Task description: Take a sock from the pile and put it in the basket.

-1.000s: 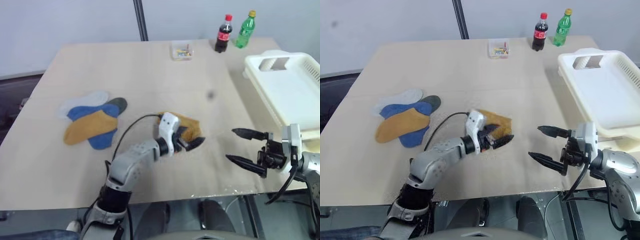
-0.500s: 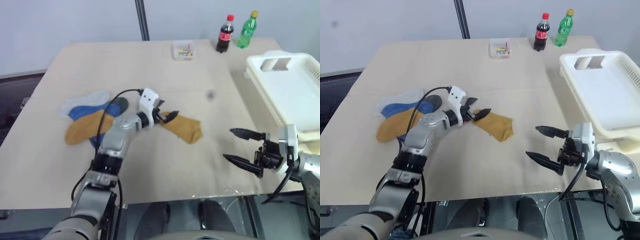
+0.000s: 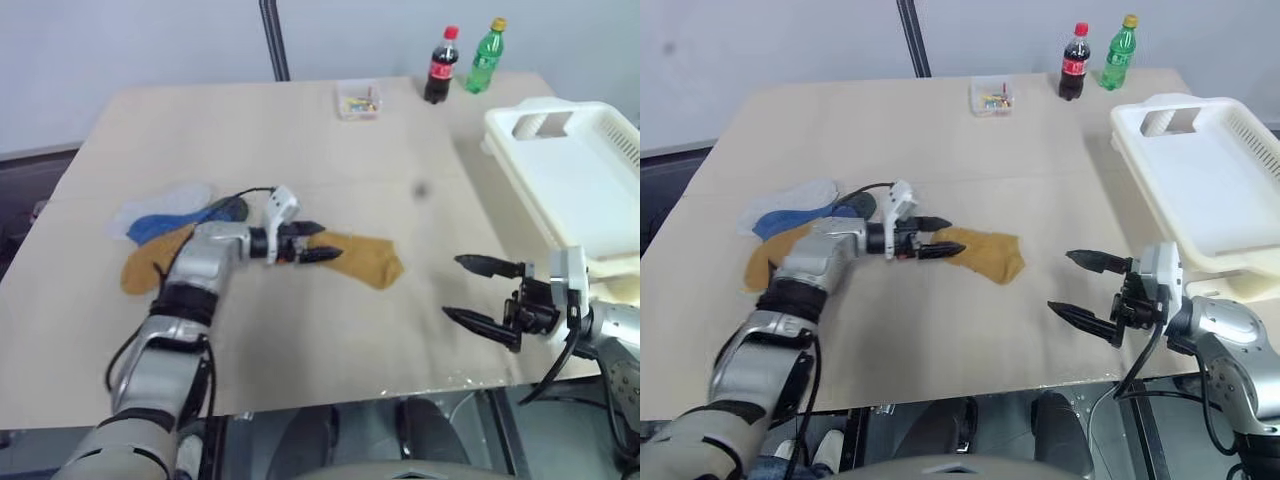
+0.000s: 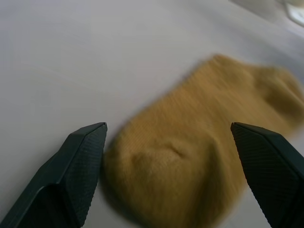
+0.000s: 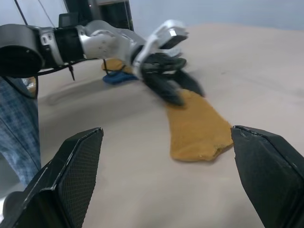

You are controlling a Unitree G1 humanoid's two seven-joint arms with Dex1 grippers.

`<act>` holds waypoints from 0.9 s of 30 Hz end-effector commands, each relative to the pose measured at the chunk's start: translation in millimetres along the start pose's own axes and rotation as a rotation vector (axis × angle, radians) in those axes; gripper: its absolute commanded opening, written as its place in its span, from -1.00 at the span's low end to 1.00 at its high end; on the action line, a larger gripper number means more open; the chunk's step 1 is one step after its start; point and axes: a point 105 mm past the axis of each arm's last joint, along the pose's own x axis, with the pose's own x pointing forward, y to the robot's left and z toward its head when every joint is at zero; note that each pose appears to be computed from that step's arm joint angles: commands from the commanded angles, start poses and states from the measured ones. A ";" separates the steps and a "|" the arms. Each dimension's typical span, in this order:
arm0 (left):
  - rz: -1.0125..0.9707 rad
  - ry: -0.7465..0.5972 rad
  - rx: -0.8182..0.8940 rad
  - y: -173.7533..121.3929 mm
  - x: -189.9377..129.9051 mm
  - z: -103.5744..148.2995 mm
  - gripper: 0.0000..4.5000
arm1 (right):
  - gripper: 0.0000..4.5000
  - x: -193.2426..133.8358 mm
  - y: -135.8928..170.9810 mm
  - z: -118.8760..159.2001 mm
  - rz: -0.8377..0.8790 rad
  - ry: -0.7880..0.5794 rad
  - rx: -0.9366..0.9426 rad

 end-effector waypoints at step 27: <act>0.458 -0.253 0.123 -36.1 -81.8 13.6 0.98 | 1.00 -8.0 -0.8 10.7 0.015 0.007 -0.011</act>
